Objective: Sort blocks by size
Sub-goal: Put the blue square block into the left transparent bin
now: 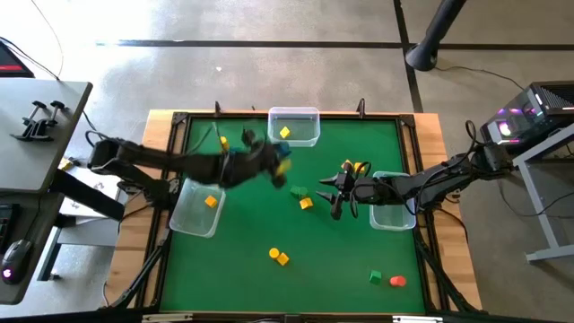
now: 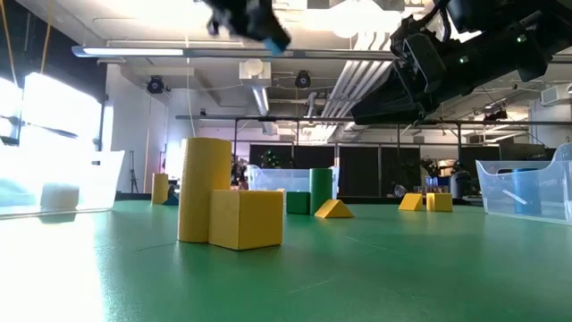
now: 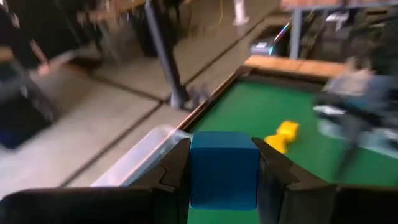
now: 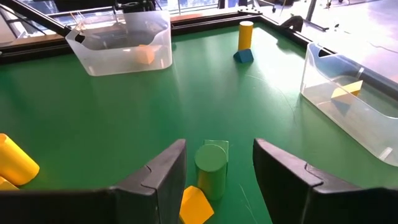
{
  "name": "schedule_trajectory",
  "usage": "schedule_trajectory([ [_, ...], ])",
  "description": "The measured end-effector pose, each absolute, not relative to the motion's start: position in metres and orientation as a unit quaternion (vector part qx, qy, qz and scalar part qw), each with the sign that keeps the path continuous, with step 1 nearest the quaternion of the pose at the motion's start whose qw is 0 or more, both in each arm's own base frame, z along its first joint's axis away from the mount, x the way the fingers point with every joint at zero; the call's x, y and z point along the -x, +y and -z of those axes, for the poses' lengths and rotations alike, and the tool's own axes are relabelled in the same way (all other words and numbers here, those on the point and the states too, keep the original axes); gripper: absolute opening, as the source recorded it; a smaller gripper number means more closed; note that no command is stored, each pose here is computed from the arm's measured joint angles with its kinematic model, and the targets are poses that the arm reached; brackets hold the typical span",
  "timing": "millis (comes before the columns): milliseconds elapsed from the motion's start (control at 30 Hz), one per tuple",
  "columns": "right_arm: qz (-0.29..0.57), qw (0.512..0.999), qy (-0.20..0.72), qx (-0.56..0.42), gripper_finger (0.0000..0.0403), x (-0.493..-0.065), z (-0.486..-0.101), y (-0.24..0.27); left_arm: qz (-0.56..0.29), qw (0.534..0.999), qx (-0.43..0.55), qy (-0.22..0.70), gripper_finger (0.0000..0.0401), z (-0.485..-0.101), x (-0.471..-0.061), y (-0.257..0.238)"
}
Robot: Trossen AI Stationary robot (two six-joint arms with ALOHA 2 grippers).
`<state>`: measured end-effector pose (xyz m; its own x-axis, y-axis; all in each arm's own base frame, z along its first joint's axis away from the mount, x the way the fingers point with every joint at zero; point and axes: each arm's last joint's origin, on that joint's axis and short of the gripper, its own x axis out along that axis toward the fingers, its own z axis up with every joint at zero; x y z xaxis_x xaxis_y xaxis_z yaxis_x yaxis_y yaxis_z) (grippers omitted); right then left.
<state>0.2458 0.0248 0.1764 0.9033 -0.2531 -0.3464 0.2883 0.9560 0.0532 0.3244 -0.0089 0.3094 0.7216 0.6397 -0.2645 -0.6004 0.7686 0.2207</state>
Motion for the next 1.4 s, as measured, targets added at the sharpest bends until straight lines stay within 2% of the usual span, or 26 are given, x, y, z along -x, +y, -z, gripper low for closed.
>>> schedule_trajectory([
  [233, 0.134, 0.975, 0.171, -0.050, 0.0178, -0.246, -0.177, 0.025, -0.326, 0.918, -0.081, 0.211, 0.0098, -0.294, -0.305, -0.068],
  [433, 0.135, 0.976, 0.167, -0.050, 0.0178, -0.246, -0.177, 0.025, -0.384, 0.881, 0.018, 0.277, 0.0103, -0.276, -0.258, -0.082],
  [567, 0.134, 0.976, 0.163, -0.049, 0.0178, -0.247, -0.178, 0.025, -0.429, 0.829, 0.125, 0.336, 0.0103, -0.272, -0.219, -0.086],
  [733, 0.132, 0.977, 0.163, -0.039, 0.0178, -0.247, -0.178, 0.025, -0.493, 0.716, 0.212, 0.446, 0.0106, -0.267, -0.187, -0.089],
  [933, 0.131, 0.977, 0.162, -0.041, 0.0178, -0.247, -0.179, 0.025, -0.494, 0.662, 0.267, 0.496, 0.0106, -0.259, -0.187, -0.091],
  [1133, 0.121, 0.978, 0.163, -0.039, 0.0178, -0.246, -0.179, 0.030, -0.473, 0.587, 0.308, 0.581, 0.0106, -0.216, -0.183, -0.082],
  [1400, 0.115, 0.979, 0.164, -0.036, 0.0178, -0.246, -0.178, 0.033, -0.441, 0.564, 0.341, 0.609, 0.0107, -0.167, -0.176, -0.070],
])
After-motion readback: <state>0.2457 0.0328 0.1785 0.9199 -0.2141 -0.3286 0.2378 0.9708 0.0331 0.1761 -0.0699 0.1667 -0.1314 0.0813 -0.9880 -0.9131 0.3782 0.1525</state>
